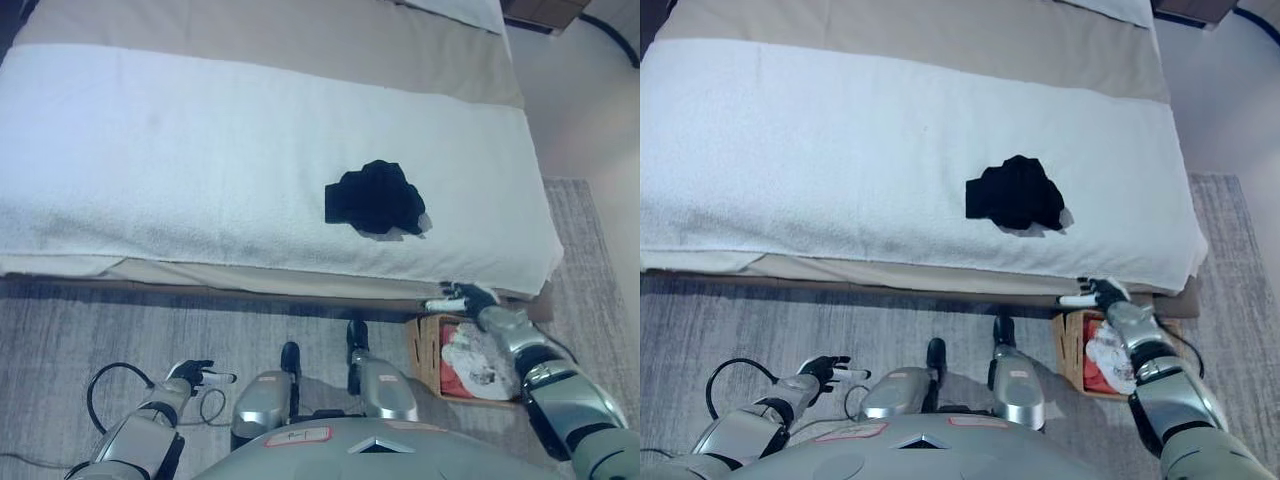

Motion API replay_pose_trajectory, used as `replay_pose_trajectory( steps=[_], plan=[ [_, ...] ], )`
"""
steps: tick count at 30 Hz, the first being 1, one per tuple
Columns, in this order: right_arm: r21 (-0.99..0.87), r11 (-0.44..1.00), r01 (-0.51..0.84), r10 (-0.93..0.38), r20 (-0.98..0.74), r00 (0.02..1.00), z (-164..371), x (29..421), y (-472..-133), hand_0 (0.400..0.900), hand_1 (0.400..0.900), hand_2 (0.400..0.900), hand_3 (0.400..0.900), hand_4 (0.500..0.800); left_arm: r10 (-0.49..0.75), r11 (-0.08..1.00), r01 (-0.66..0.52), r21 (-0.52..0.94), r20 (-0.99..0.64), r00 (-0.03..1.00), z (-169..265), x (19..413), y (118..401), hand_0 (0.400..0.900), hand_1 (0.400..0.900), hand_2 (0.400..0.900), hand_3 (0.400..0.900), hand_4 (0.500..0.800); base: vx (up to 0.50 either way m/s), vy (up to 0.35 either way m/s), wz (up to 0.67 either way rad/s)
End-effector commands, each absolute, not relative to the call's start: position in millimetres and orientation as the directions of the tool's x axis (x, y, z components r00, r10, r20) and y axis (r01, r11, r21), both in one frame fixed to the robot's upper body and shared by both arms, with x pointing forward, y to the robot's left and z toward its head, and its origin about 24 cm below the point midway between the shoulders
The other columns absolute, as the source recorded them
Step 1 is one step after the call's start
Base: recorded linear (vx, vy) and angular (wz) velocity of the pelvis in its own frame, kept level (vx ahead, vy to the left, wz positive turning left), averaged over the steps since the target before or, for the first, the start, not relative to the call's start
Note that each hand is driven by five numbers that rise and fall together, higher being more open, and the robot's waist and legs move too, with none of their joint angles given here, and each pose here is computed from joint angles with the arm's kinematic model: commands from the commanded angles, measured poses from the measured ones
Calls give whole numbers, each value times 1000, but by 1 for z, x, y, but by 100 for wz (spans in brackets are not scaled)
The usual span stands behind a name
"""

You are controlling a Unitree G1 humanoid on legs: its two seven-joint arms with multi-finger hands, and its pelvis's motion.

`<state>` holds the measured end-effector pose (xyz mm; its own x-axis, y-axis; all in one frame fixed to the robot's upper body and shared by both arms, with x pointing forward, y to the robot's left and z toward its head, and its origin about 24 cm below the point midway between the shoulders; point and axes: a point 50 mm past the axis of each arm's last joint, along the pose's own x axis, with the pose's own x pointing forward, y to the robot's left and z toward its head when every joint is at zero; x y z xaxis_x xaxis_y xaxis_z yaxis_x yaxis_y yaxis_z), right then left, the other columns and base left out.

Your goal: Put the clothes on the bed into the basket.

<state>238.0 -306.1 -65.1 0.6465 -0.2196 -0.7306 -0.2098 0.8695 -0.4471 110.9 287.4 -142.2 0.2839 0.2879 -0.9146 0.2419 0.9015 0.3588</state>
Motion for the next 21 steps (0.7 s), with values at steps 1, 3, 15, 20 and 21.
replay_pose_trajectory(
  steps=[1,3,15,20,21],
  plan=[
    [-634,763,-123,-313,-530,788,0,278,-343,900,900,900,900,800,302,918,178,354,-915,267,-142,101,295,900,900,900,900,800,142,-165,32],
    [-692,713,-110,-316,-458,831,26,291,-349,900,900,900,900,800,279,927,189,325,-931,234,-148,88,288,900,900,900,900,800,190,-188,15],
    [-838,542,-62,-218,-212,953,122,363,-316,900,900,900,900,800,202,927,279,251,-960,193,-162,71,256,900,900,900,900,800,136,-175,13],
    [-844,535,-46,-222,-193,956,141,383,-300,900,900,900,900,800,198,932,267,246,-961,195,-163,71,252,900,900,900,900,800,45,-71,0],
    [-844,534,-46,-222,-193,956,141,383,-299,900,900,900,900,800,198,932,266,246,-961,195,-163,71,251,900,900,900,900,800,15,-29,6]
  ],
)
